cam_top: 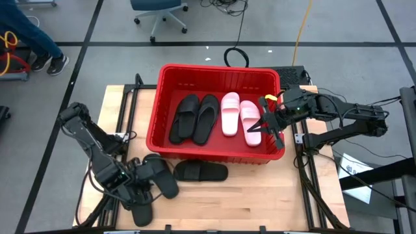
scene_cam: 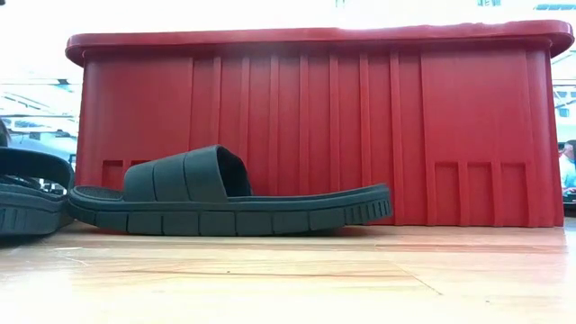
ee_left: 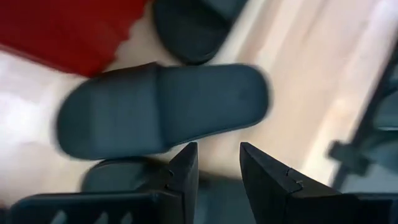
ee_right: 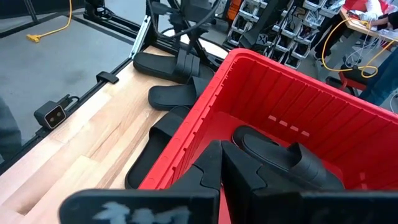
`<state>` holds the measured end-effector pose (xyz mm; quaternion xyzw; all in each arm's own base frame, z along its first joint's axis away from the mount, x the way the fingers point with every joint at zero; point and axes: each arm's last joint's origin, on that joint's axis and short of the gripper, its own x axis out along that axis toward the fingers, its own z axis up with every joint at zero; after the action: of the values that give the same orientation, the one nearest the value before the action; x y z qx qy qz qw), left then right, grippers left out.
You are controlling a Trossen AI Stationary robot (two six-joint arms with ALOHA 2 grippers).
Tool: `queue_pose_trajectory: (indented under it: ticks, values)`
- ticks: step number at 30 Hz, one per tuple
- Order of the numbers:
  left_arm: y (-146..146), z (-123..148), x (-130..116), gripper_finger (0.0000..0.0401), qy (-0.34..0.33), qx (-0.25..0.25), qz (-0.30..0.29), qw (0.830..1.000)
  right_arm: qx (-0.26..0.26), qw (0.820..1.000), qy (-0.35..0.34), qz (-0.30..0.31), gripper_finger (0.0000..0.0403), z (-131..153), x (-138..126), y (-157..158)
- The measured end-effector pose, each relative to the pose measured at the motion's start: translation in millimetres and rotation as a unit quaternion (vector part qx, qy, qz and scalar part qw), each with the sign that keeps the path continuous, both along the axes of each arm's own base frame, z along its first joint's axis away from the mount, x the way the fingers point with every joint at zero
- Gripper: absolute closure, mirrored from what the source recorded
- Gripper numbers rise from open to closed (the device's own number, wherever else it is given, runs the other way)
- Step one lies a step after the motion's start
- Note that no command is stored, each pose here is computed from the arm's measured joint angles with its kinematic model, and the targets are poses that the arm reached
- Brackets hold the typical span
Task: Pick and place slides into bin
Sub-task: Put the black slide into the red bin
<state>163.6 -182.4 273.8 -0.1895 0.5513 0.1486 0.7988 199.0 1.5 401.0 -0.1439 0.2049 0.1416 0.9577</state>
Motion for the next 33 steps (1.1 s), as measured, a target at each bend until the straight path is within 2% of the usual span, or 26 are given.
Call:
queue_pose_trajectory:
  ticks: [5,12,24,33]
  values:
    - [4.6,-3.5,-5.1,0.0286,0.021,0.044,0.01,0.999,0.0,1.0,0.0,0.0,0.0403,0.0,0.0,0.0]
    - [-6.4,-24.2,4.0,0.0286,0.051,0.085,-0.002,0.995,-0.001,1.0,0.0,0.0,0.0403,0.0,0.0,0.0]
    - [-21.7,-63.0,17.3,0.0286,0.097,0.141,0.017,0.985,-0.003,1.0,-0.001,0.002,0.0403,0.0,0.0,0.0]
    - [-20.5,-76.9,22.5,0.0286,0.126,0.174,0.027,0.976,-0.005,1.0,-0.001,0.002,0.0403,0.0,0.0,0.0]
